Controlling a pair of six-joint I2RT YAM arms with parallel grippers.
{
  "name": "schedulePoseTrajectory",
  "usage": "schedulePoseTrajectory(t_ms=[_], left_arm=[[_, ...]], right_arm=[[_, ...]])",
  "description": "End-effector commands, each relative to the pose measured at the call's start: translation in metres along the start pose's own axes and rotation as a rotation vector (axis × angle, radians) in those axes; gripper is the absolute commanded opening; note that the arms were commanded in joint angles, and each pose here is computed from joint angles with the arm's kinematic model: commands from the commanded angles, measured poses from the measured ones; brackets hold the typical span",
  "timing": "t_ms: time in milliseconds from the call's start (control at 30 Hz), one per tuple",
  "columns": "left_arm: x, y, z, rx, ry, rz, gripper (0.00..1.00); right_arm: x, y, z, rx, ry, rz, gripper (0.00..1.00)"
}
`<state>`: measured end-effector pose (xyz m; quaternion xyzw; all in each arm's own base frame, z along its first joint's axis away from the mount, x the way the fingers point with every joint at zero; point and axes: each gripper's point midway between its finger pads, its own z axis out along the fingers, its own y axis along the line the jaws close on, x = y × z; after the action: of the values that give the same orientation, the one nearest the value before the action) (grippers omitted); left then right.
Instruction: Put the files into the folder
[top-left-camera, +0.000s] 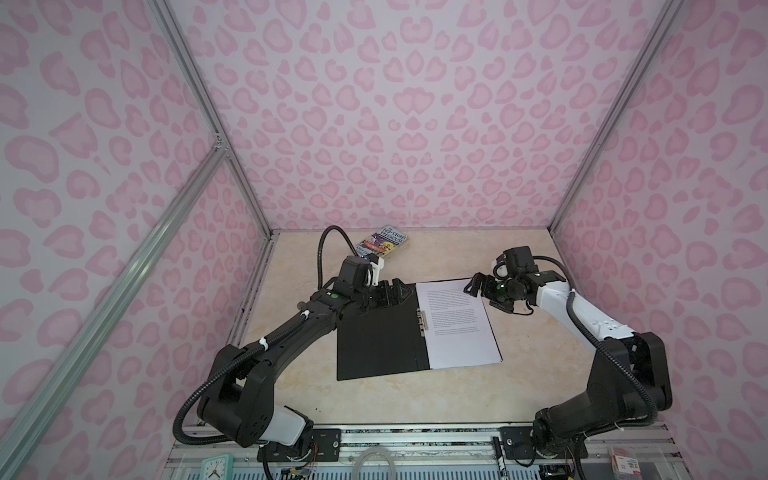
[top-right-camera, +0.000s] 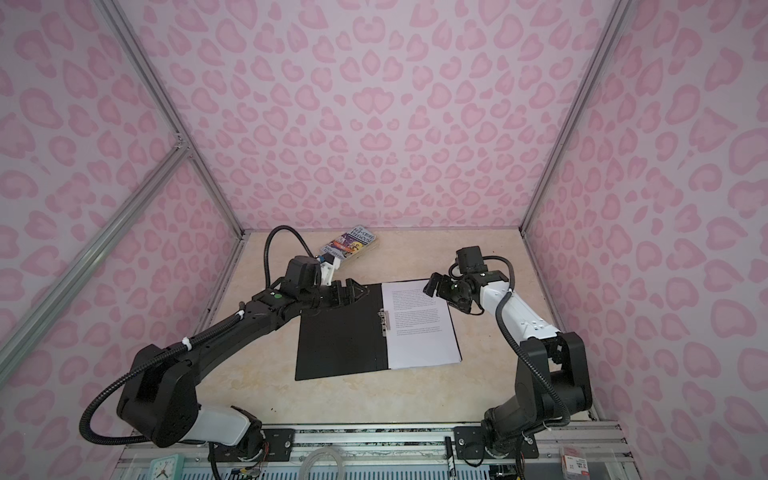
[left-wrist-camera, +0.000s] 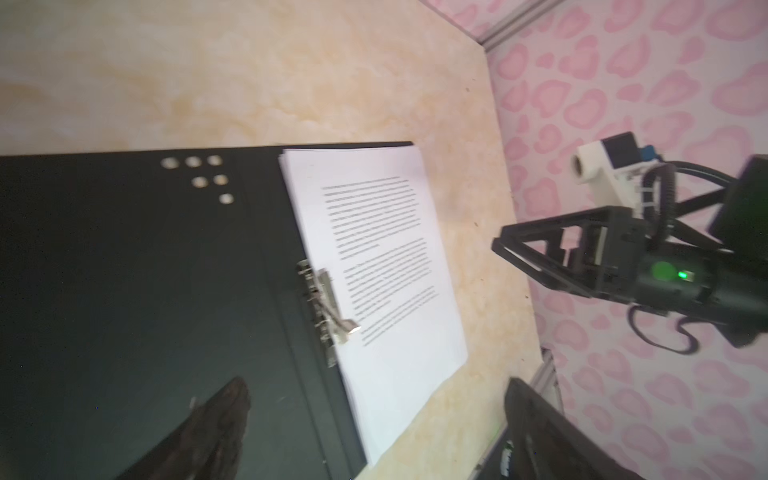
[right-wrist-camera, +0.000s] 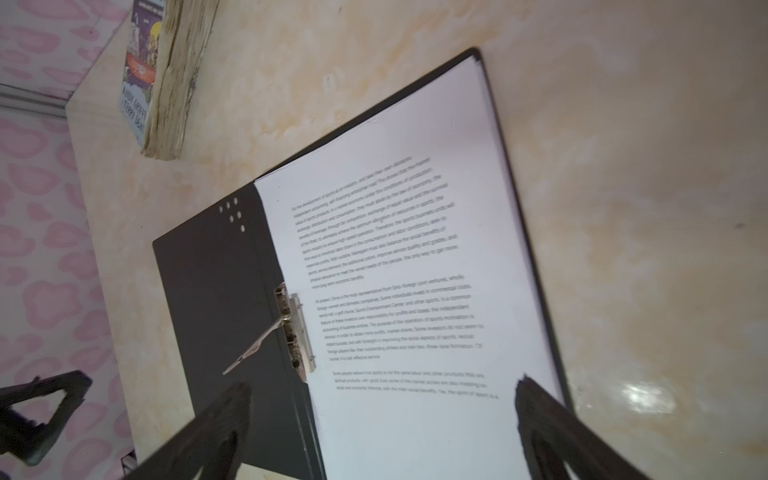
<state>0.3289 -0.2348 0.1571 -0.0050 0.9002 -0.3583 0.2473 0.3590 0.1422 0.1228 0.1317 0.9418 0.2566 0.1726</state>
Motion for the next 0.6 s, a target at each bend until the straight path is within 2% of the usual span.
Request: schedulePoseTrajectory(t_ms=[0,33,200,333,400,567], left_arm=[[0.021,0.042,-0.005,-0.106,0.006,-0.066,0.97],[0.031,0.051,-0.004,-0.113,0.027,-0.098,0.97],[0.064,0.08,0.001,-0.132,0.096,-0.186,0.97],[0.082,0.097,0.006,-0.171,0.139,-0.205,0.97],[0.091,0.104,0.009,-0.186,0.168,-0.216,0.97],[0.109,0.119,0.015,-0.218,0.21,-0.246,0.97]], right_arm=[[0.006,0.043,0.02,-0.13,0.02,0.074,0.98],[0.012,0.053,0.028,-0.147,0.044,0.097,0.98],[0.042,0.085,0.058,-0.146,0.149,0.2,0.82],[0.063,0.098,0.068,-0.141,0.203,0.29,0.56],[0.074,0.101,0.071,-0.132,0.232,0.32,0.46],[0.091,0.104,0.075,-0.101,0.265,0.352,0.35]])
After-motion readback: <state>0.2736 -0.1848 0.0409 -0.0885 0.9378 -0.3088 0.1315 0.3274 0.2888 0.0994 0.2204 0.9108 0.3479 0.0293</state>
